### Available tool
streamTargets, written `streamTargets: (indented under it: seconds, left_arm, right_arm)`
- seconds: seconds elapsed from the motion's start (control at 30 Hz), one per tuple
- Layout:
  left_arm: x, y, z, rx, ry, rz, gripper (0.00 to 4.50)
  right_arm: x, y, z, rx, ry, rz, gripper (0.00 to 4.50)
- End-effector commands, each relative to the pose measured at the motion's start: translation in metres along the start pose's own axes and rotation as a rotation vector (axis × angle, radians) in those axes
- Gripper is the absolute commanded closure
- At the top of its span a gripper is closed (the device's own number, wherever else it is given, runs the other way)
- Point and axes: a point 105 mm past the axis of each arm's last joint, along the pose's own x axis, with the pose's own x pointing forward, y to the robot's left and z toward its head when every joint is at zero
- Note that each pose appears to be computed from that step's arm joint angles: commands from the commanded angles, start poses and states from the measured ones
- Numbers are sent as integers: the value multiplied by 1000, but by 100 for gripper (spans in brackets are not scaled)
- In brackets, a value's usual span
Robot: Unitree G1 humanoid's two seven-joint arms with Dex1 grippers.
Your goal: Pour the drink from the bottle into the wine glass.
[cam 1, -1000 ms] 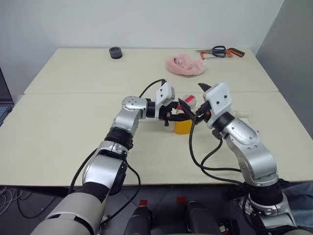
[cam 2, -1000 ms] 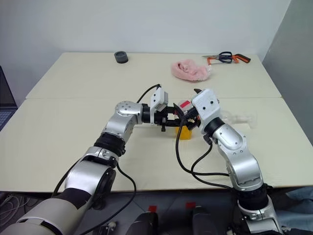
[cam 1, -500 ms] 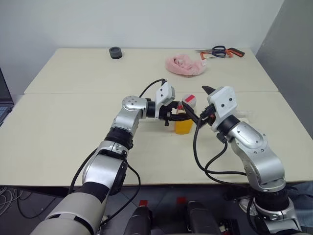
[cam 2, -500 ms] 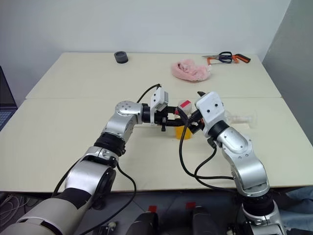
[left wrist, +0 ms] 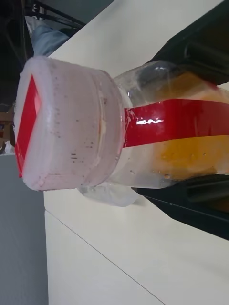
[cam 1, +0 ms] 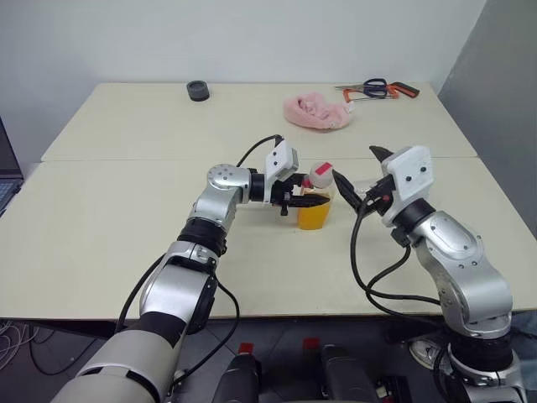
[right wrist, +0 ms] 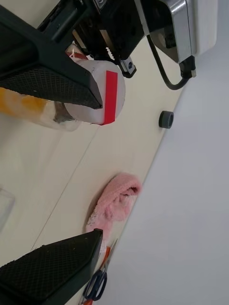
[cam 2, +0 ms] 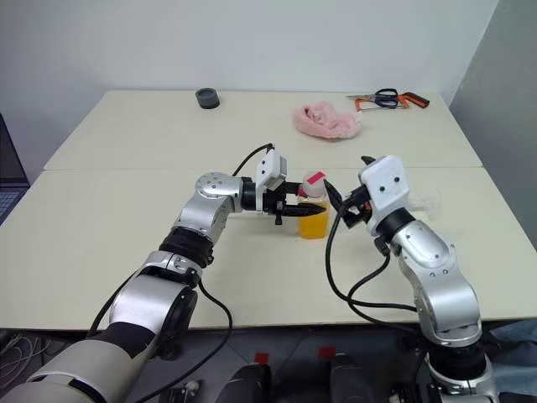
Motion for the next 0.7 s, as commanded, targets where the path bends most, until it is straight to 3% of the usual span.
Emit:
streamTargets:
  seconds: [0.03, 0.17, 0.5, 0.6, 0.7]
  left_arm:
    - [-2, 5, 16, 59, -29, 7, 271]
    - [-1, 5, 17, 61, -29, 7, 271]
    - [-1, 5, 17, 63, -32, 8, 271]
    - [-2, 5, 17, 64, -31, 9, 271]
    - [-2, 5, 17, 64, -31, 8, 271]
  right_arm:
    - [-2, 24, 23, 32, -86, 119, 21]
    - [6, 33, 16, 63, -56, 133, 21]
    - [22, 22, 7, 111, -44, 24, 21]
    - [22, 23, 8, 125, -53, 25, 79]
    - [22, 26, 9, 136, -60, 36, 179]
